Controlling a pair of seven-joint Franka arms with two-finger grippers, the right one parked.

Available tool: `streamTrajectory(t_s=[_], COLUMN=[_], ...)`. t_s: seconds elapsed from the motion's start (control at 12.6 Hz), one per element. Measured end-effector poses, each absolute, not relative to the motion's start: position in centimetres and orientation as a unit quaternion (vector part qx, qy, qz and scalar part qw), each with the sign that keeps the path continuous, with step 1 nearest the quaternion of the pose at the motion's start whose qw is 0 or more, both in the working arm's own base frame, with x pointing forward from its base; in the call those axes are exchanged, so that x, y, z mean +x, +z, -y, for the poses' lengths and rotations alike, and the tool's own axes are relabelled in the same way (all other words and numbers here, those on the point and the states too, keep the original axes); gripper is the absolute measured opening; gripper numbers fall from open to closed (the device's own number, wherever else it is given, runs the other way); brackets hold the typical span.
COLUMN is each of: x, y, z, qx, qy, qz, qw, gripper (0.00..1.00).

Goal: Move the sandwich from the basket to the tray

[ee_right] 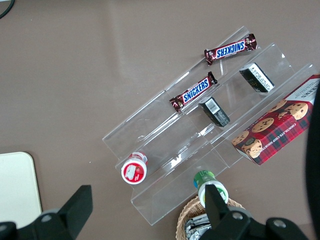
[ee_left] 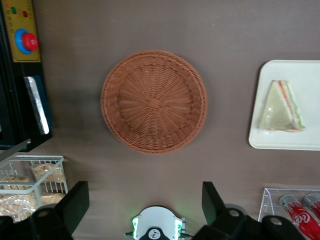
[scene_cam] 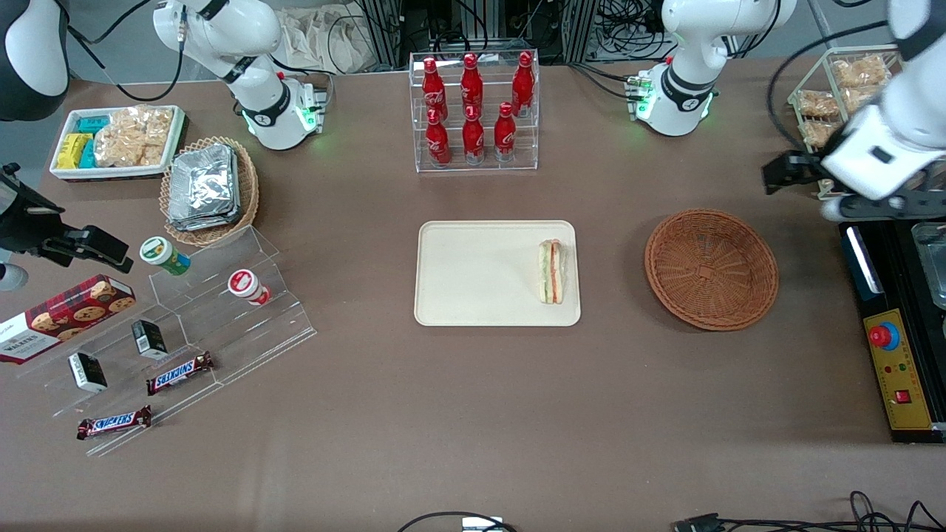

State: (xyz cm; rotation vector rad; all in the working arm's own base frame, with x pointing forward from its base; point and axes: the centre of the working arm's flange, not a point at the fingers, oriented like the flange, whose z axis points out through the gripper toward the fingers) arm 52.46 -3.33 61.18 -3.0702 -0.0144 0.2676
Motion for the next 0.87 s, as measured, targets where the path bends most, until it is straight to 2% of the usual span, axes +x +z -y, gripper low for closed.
streamTrajectory(t_s=[0.56,0.87], x=[53.4,54.2], y=[60.3,59.0], z=[1.5,1.5], qx=[-0.998,-0.998], qy=[0.054,0.059], qz=[-0.001,-0.002], qw=[0.028,0.027], gripper=[1.00,1.00])
